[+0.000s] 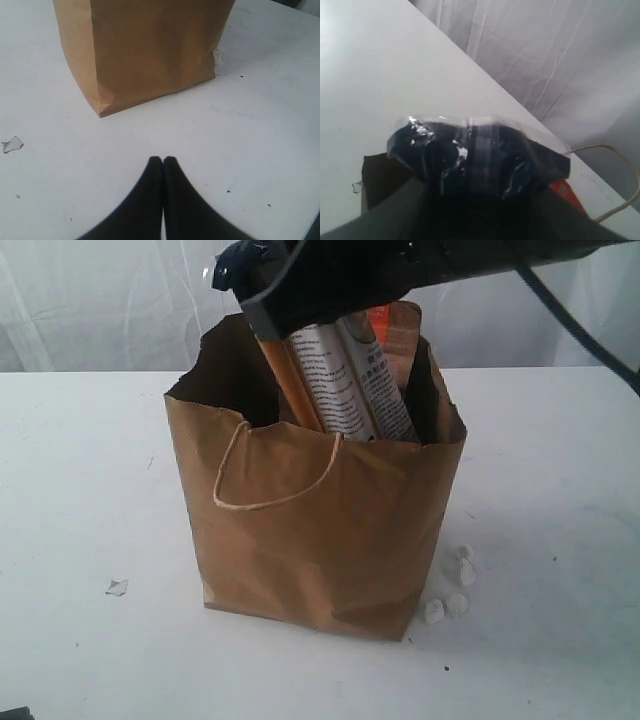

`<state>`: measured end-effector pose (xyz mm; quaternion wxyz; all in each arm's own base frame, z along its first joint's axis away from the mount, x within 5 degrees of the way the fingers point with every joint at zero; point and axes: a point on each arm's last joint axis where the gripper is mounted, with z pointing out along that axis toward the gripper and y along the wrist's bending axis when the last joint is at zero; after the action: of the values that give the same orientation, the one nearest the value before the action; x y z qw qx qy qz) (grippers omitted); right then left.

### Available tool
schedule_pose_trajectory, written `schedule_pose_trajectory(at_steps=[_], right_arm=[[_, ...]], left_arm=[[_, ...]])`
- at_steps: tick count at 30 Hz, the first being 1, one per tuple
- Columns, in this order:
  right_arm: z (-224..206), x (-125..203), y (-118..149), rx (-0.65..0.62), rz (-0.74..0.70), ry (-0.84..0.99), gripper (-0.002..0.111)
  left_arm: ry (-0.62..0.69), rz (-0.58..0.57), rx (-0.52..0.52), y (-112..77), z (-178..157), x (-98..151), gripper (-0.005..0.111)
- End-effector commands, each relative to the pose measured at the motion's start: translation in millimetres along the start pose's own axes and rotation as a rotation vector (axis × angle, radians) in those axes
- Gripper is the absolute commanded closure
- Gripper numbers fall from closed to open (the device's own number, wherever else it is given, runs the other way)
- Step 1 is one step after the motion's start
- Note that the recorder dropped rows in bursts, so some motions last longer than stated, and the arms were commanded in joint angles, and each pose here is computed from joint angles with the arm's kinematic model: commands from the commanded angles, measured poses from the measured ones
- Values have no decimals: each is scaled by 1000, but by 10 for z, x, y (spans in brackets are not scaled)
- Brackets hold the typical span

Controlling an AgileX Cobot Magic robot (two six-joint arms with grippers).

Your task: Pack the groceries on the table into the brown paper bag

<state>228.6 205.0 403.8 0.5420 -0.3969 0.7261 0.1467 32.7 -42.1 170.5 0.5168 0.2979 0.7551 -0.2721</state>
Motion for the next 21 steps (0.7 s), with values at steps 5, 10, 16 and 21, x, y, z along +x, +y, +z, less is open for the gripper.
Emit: schedule_pose_trajectory(at_steps=[5,10,16,21], right_arm=[[32,-2,5,-10,-83,26,108],[32,7,7,-14,-142,36,108],[27,23,14,-29,-316,56,108],[23,71,32,-59,-353,105,108]], left_arm=[[2,-6,4,-2,0,10,107],[2,-6,4,-2,0,10,107],[2,-6,4,-2,0,10,107],[2,-6,4,-2,0,10,107]])
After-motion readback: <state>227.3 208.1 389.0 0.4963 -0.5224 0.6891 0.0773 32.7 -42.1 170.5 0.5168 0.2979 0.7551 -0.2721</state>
